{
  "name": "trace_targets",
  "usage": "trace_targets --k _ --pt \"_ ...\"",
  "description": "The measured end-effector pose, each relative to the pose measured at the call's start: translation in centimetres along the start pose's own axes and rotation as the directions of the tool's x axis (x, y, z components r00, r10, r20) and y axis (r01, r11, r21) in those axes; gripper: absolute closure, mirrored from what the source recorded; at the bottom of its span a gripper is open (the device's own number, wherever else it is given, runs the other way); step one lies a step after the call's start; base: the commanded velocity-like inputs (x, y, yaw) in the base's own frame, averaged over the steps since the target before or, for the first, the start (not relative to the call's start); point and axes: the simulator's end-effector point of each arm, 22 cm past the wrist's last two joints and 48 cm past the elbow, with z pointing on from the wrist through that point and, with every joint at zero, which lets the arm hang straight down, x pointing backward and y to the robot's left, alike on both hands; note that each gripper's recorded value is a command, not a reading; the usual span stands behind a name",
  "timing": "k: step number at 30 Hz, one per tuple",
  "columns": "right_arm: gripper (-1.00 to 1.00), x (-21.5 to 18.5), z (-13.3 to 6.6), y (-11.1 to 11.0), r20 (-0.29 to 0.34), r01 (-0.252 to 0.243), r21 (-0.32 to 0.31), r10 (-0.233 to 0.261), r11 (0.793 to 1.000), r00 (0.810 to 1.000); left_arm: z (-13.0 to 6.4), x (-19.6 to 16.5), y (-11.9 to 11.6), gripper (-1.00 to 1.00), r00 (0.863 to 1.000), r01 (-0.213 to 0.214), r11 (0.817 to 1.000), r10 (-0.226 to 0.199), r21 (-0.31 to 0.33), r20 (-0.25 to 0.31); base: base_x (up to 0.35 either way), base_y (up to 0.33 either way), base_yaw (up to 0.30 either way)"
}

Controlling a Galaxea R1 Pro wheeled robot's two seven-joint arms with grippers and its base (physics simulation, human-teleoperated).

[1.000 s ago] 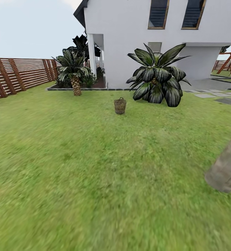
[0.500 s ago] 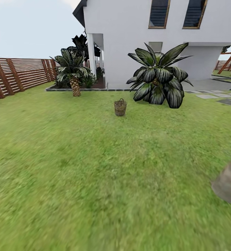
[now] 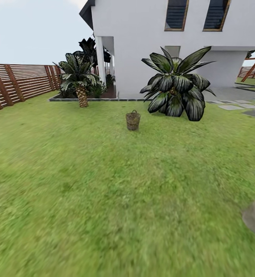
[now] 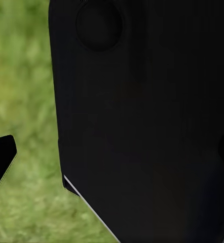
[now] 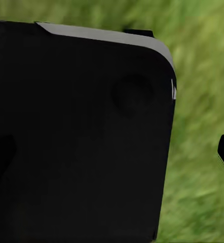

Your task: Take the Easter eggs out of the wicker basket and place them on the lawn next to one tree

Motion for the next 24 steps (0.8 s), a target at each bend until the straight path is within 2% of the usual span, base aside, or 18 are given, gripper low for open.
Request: trace_targets --k 24 --pt "-1.0 -0.05 0.0 -0.13 0.002 0.0 0.002 0.0 1.0 1.0 0.0 -0.01 0.0 -1.0 1.0 0.0 1.0 0.0 0.0 0.0 0.34 0.0 0.0"
